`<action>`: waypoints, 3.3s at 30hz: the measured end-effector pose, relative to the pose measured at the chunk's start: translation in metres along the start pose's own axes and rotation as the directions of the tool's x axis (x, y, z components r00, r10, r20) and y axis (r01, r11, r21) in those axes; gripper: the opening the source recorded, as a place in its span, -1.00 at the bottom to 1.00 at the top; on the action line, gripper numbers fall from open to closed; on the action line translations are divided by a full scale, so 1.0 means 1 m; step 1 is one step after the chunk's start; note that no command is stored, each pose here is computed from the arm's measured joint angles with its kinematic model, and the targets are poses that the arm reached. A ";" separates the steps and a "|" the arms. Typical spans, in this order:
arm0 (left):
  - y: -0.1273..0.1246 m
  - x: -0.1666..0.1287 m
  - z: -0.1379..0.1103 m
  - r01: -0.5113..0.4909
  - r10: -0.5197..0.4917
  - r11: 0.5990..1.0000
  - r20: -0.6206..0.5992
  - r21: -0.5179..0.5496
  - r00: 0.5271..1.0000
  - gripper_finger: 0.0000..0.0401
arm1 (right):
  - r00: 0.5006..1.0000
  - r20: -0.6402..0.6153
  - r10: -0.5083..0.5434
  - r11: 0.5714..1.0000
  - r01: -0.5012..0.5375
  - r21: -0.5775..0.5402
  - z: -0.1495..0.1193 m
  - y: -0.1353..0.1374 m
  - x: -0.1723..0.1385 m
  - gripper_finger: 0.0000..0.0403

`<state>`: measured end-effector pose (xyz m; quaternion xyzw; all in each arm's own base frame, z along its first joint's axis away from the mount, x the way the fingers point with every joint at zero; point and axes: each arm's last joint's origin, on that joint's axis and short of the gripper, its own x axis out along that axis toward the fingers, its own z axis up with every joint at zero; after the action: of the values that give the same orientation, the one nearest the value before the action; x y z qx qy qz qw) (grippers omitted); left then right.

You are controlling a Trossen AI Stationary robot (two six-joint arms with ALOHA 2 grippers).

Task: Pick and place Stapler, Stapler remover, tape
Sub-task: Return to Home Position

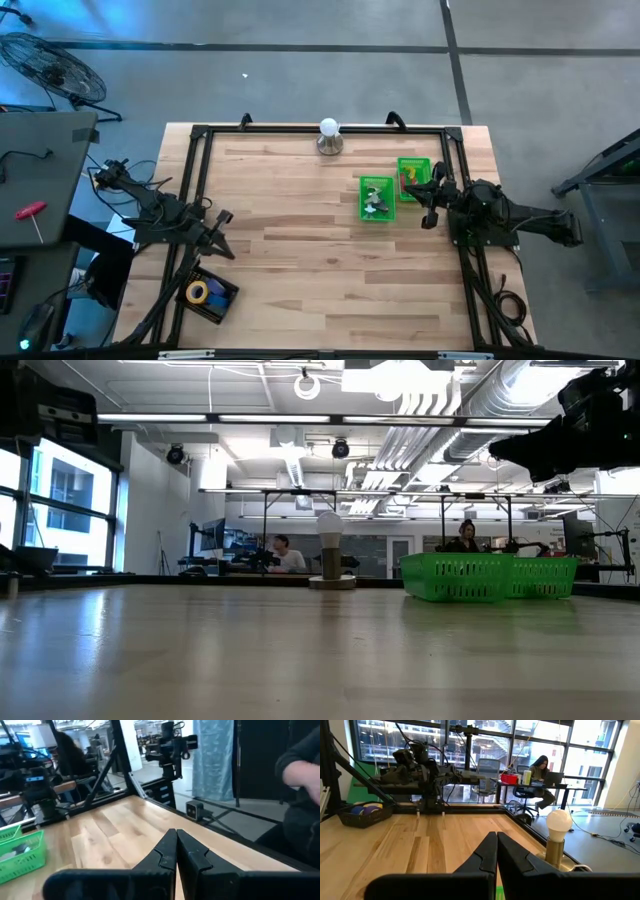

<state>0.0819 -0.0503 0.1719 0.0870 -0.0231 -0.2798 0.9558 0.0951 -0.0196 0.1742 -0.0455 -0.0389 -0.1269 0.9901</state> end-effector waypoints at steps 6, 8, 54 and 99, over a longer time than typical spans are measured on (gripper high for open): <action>0.001 0.000 -0.001 -0.051 0.051 0.999 -0.013 0.012 0.999 -1.00 | 1.000 0.000 0.000 1.000 0.000 0.000 0.000 0.000 0.000 -1.00; 0.002 0.000 -0.001 -0.088 0.087 0.996 -0.022 -0.011 0.996 -1.00 | 1.000 0.000 0.000 1.000 0.000 0.000 0.000 0.000 0.000 -1.00; 0.063 -0.026 -0.008 -0.620 0.618 0.759 -0.081 -0.197 0.782 -1.00 | 1.000 0.000 0.000 1.000 0.000 0.000 0.000 0.000 0.000 -0.99; 0.055 -0.020 -0.007 -0.563 0.561 0.801 -0.071 -0.206 0.825 -1.00 | 1.000 -0.001 0.000 1.000 0.000 0.000 0.000 0.000 0.000 -0.99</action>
<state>0.0955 0.0070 0.1753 -0.0279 -0.0137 0.0153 0.9994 0.0952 -0.0196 0.1742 -0.0454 -0.0386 -0.1267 0.9901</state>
